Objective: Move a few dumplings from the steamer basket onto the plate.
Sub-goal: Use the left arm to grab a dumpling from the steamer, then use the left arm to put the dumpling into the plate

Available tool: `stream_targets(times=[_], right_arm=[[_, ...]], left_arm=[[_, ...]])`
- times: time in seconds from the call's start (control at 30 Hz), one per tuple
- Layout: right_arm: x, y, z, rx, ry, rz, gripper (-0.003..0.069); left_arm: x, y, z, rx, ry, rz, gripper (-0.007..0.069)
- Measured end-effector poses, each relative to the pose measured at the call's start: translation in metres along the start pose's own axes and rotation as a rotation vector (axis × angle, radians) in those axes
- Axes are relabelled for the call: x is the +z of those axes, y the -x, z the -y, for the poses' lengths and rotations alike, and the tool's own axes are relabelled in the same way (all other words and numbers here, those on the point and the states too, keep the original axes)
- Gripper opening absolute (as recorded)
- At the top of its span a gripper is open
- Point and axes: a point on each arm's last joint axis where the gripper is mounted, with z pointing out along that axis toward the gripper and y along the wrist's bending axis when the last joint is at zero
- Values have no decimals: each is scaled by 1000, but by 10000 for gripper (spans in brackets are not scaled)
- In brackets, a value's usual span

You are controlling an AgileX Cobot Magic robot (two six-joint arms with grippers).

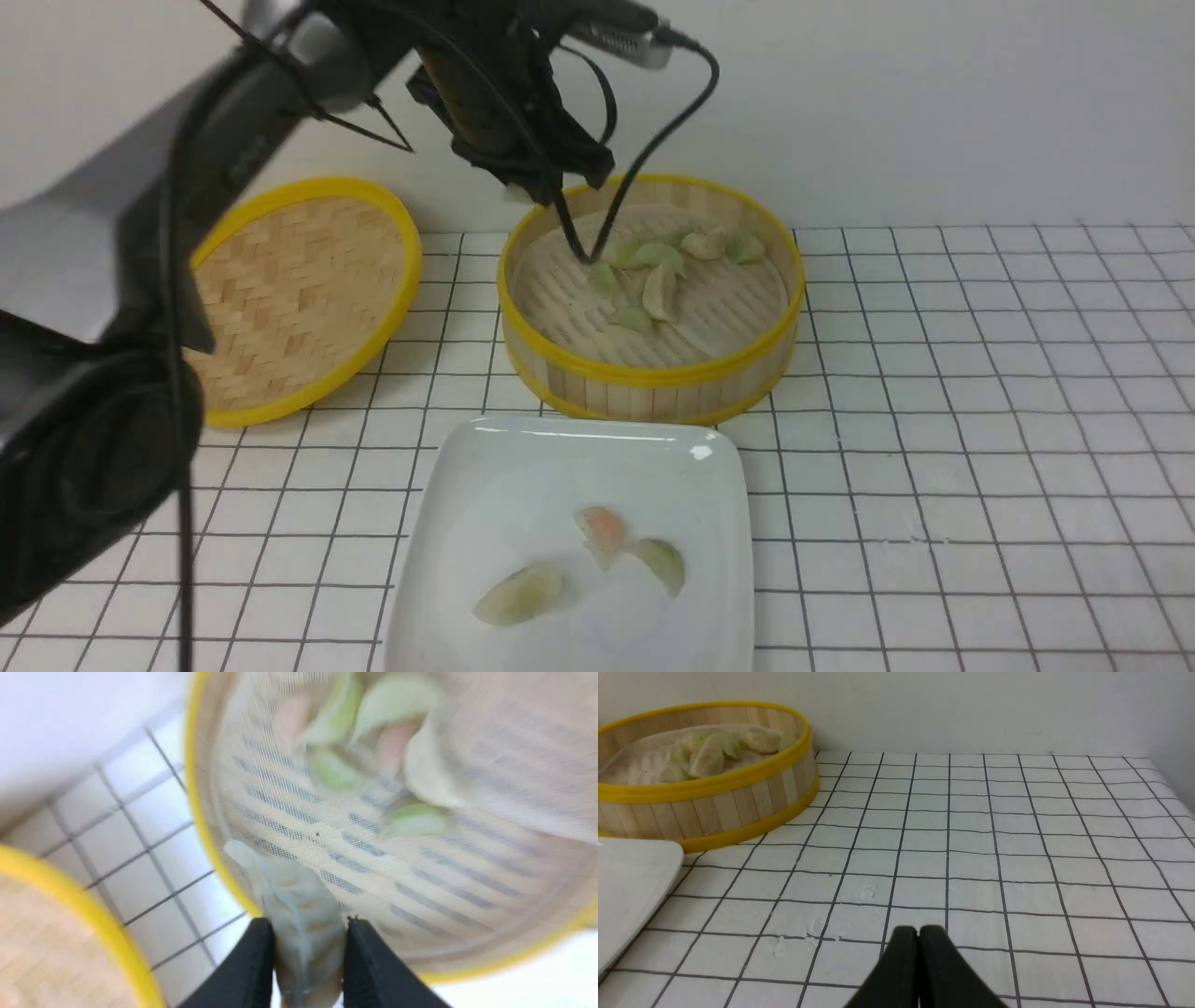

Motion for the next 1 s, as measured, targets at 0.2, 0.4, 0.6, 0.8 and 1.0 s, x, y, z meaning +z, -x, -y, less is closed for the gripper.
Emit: stream_targets(times=[0.2, 0.4, 0.6, 0.8, 1.0], right_arm=[[0, 0, 0, 0, 0, 0, -11], [0, 0, 0, 0, 0, 0, -11], [0, 0, 0, 0, 0, 0, -11], [0, 0, 0, 0, 0, 0, -11], [0, 0, 0, -1, 0, 0, -11]], left_arm=[[-30, -54, 19, -69, -129, -139, 166], [2, -108, 38, -78, -188, -360, 166], [61, -124, 60, -29, -177, -398, 360], [77, -124, 64, -27, -165, -398, 547], [13, -104, 60, -58, -153, -287, 204]])
